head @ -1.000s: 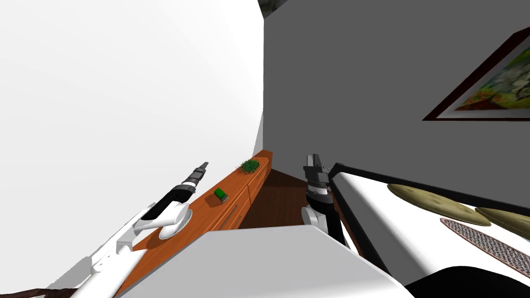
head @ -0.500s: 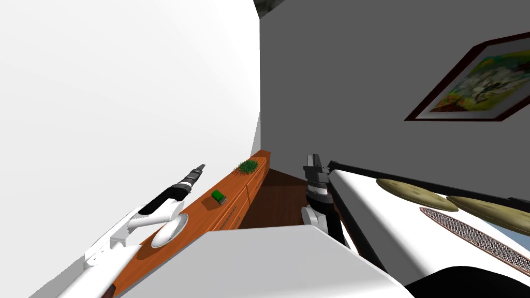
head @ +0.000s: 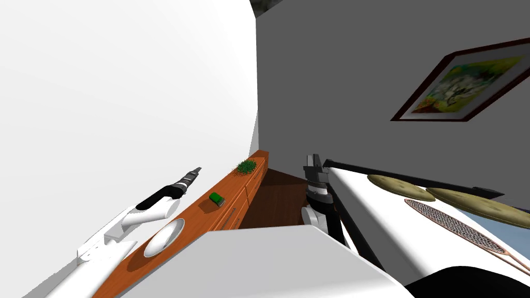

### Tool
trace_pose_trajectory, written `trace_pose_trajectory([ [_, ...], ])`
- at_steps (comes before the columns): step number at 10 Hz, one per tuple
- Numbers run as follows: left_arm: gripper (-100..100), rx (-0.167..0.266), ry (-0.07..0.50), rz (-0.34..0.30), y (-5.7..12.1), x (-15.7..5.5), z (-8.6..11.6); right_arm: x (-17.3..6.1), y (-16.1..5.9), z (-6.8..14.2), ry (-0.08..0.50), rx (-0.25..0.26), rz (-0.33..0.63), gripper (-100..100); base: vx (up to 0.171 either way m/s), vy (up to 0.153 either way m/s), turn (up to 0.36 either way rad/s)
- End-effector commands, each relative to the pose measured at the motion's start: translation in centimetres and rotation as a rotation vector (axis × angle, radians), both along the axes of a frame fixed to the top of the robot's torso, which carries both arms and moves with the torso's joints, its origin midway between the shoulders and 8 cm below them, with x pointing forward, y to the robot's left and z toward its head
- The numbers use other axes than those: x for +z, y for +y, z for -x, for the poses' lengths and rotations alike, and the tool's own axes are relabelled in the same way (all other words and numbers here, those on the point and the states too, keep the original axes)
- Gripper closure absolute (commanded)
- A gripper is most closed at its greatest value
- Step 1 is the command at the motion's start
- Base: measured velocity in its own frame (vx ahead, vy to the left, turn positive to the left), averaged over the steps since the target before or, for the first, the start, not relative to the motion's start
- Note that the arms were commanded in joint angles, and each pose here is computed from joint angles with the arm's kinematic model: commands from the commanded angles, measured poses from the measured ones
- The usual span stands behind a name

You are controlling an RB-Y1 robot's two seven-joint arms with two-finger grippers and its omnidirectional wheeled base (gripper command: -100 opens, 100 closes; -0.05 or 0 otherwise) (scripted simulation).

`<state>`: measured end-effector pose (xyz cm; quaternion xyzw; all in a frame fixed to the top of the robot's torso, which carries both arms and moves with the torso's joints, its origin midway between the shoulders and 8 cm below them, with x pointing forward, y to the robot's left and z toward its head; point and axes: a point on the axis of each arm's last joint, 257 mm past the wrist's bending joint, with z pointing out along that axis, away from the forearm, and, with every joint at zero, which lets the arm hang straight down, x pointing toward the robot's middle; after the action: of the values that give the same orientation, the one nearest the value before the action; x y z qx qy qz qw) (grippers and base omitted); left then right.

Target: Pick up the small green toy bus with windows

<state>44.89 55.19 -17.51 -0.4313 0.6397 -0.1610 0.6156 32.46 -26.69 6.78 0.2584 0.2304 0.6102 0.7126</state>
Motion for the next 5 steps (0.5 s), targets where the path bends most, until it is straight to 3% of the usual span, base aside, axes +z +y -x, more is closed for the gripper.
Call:
trace_pose_trajectory([
  [1, -100, 0.034, 0.057, -0.002, 2.0, -1.0, 0.5, 0.0, 0.0, 0.0, 0.000, 0.000, 0.000, 0, 0.004, 0.015, -0.150],
  [2, -100, 0.040, 0.077, 0.004, 2.1, -1.5, 0.7, 0.0, 0.0, 0.0, 0.000, 0.000, 0.000, 0, 0.002, 0.025, -0.085],
  [5, -100, 0.101, 0.193, 0.014, 5.5, -4.0, 2.0, 0.0, 0.0, 0.0, 0.000, 0.000, 0.000, 0, 0.000, 0.031, -0.109],
])
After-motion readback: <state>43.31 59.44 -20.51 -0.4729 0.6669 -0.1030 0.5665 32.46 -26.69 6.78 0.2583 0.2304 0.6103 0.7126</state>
